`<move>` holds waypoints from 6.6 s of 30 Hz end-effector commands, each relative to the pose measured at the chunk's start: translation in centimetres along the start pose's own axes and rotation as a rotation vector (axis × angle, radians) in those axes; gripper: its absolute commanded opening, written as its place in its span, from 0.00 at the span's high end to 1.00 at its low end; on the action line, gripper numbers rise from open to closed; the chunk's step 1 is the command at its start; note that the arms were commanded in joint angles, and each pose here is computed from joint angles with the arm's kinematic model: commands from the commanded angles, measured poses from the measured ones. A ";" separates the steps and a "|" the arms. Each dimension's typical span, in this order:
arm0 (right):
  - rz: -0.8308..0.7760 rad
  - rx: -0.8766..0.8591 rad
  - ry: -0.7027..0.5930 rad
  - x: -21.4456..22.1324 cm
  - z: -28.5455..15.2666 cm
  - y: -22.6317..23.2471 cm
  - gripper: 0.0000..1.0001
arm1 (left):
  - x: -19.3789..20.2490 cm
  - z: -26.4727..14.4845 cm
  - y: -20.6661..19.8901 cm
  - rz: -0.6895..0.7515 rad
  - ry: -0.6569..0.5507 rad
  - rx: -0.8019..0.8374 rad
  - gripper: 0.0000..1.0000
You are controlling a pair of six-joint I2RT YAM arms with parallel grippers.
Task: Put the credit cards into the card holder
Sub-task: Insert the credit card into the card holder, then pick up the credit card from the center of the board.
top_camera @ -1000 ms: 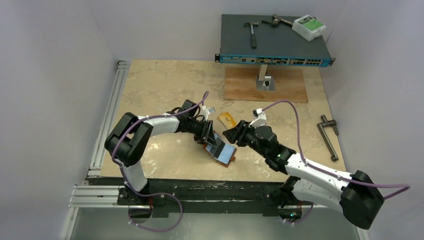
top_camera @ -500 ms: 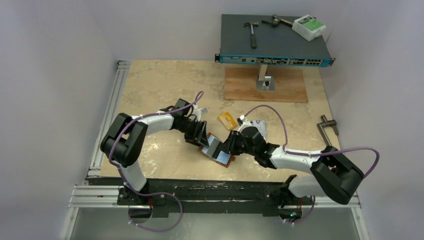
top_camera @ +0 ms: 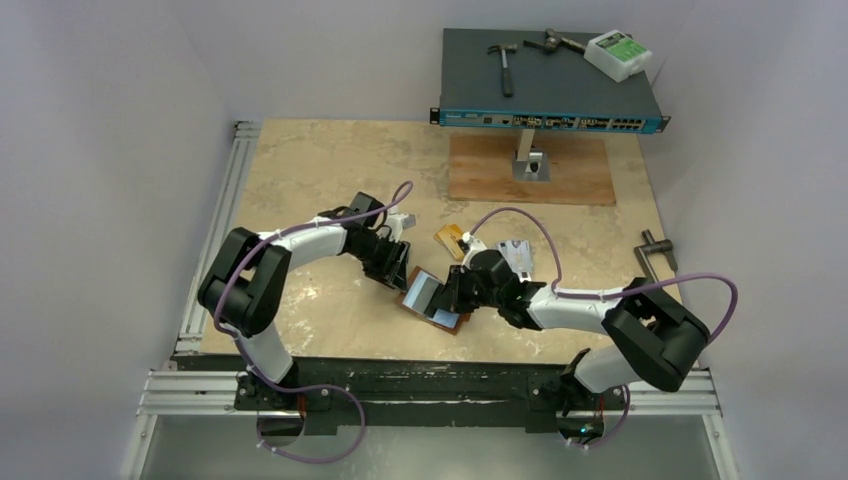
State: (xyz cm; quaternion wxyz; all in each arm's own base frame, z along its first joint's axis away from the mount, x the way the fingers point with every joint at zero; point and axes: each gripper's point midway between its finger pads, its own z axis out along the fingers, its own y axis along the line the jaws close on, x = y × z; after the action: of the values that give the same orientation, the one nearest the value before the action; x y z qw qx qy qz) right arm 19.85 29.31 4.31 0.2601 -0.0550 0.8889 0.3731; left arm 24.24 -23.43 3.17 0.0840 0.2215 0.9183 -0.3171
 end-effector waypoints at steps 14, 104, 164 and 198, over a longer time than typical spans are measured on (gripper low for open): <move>-0.091 0.078 0.020 -0.2 -0.1 -0.8 1.00 | -1.8 -0.4 -1.1 0.115 -0.041 0.024 0.61; -0.090 0.117 -0.034 -2.4 0.5 -2.0 1.00 | -2.2 -0.4 -1.0 0.144 0.000 -0.033 0.67; -0.035 0.009 -0.111 -4.4 3.7 -0.4 1.00 | -2.4 1.4 -1.1 0.231 0.036 0.001 0.65; 0.040 0.133 -0.334 -15.2 -4.8 -3.7 0.38 | -15.6 -14.0 -5.6 0.596 -0.350 -0.254 0.08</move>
State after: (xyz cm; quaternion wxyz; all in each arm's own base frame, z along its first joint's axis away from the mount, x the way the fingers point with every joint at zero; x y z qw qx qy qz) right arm 27.72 23.96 8.22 0.3480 0.0274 0.8768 0.3307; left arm 30.35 -24.56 16.79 0.2352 0.3735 0.8597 -0.2569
